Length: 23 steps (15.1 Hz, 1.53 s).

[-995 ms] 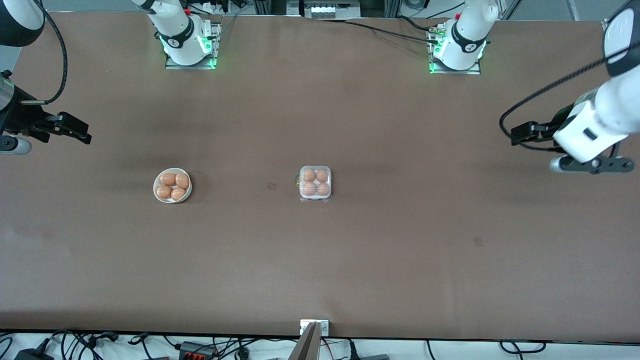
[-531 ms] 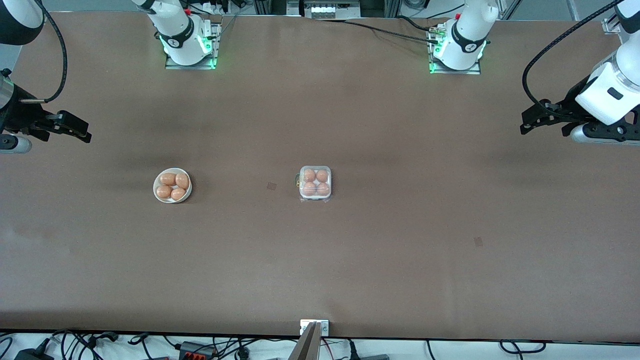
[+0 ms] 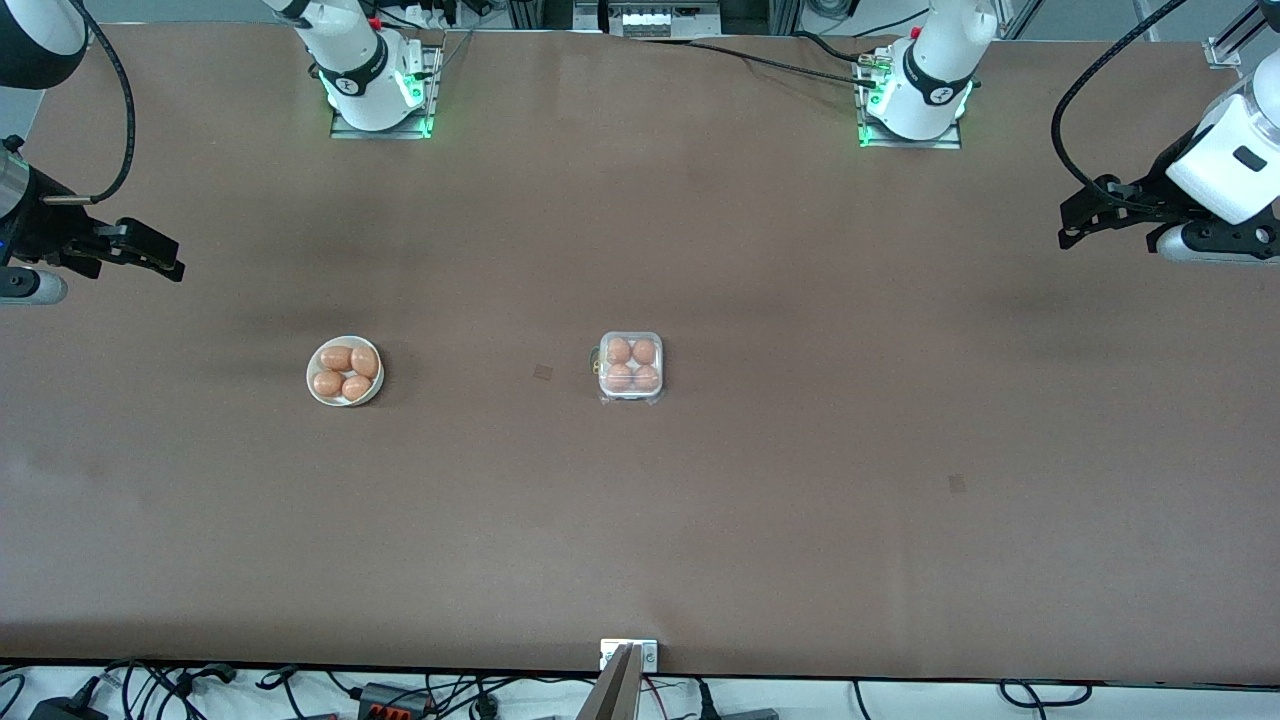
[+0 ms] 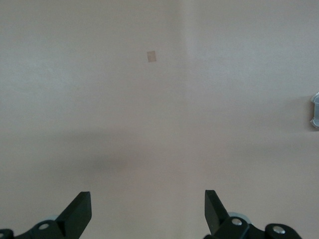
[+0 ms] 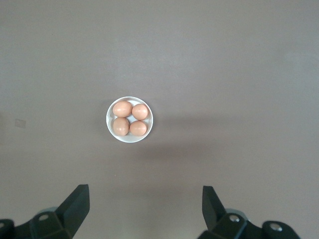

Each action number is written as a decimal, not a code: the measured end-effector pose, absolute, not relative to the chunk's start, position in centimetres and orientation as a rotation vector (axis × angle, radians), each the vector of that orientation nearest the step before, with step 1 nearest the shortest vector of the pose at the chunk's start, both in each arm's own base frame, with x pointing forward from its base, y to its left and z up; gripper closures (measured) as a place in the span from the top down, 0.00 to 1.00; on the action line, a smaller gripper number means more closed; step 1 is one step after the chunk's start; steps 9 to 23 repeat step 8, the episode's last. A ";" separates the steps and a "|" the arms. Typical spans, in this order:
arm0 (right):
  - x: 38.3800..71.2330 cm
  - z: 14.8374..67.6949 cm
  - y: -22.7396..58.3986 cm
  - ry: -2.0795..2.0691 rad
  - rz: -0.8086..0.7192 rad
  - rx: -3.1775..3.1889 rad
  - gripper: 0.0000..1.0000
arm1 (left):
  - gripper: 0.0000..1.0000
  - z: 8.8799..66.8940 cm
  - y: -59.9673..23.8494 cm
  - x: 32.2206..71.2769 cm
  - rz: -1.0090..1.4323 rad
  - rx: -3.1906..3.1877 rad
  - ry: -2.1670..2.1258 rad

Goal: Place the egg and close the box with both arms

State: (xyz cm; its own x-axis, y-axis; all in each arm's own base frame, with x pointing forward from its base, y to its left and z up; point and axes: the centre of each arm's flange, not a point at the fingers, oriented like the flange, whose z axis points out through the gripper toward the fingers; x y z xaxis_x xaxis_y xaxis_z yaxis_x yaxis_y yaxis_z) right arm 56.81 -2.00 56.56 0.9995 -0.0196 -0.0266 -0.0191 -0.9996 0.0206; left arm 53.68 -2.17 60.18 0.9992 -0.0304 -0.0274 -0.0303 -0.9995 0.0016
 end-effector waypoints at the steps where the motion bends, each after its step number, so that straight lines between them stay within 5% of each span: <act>1: 56.8 56.6 -2.0 -0.030 -0.042 3.121 1.00 | 1.00 60.2 -2.2 53.7 -0.047 3.140 -0.048; 23: 56.8 56.5 -2.0 -0.030 -0.047 3.121 1.00 | 1.00 60.4 -2.2 53.4 -0.078 3.140 -0.050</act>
